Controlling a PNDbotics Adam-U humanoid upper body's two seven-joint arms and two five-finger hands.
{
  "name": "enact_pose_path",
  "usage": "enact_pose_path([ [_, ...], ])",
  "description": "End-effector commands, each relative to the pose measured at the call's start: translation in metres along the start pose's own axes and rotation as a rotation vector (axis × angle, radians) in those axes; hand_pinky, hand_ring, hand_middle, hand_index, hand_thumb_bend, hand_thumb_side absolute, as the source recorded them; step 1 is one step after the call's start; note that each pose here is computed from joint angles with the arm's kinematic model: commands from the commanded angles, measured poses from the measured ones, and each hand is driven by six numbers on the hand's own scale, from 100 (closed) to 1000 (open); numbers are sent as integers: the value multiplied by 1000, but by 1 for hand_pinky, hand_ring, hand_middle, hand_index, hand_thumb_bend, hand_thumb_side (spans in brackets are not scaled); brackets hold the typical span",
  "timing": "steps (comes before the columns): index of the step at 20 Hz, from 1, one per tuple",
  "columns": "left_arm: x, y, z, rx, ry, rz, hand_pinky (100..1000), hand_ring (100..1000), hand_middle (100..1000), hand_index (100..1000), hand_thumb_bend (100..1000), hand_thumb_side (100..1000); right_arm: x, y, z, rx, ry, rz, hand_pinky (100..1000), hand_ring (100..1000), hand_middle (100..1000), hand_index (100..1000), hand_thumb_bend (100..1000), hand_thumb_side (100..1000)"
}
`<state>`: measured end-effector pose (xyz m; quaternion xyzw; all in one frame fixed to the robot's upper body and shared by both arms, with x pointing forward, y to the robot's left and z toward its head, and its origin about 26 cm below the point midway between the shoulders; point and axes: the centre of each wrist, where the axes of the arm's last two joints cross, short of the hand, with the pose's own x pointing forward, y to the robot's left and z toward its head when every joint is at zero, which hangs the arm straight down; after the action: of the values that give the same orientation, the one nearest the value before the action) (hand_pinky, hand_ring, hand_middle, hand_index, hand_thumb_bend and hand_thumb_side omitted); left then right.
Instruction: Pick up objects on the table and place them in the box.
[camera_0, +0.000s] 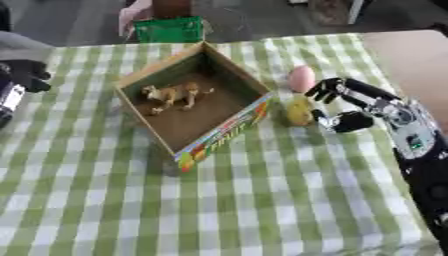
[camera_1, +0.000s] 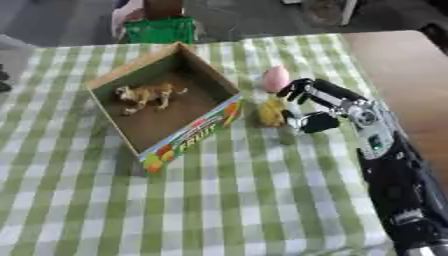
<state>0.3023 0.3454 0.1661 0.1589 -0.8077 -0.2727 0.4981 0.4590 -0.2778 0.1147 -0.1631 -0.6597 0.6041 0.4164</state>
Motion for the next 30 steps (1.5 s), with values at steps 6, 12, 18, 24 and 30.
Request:
enact_pose_path([
  [6, 3, 7, -1, 21, -4, -9, 763, 665, 653, 788, 100, 807, 17, -11, -14, -95, -11, 125, 691, 716, 622, 722, 100, 266],
  [12, 3, 7, 1, 37, -2, 0, 763, 662, 651, 786, 100, 808, 17, -7, -17, -48, 2, 178, 703, 729, 636, 762, 100, 309],
  [18, 3, 6, 3, 43, 3, 6, 762, 661, 651, 786, 100, 809, 16, -5, -17, -24, 14, 212, 674, 660, 530, 660, 100, 280],
  [24, 3, 6, 3, 50, 5, 11, 761, 660, 650, 785, 100, 812, 20, -8, -18, -113, 4, 205, 569, 563, 332, 437, 100, 225],
  [30, 5, 7, 4, 67, -4, 18, 766, 657, 648, 784, 100, 803, 38, -24, -27, -262, -71, 180, 541, 542, 283, 383, 100, 204],
])
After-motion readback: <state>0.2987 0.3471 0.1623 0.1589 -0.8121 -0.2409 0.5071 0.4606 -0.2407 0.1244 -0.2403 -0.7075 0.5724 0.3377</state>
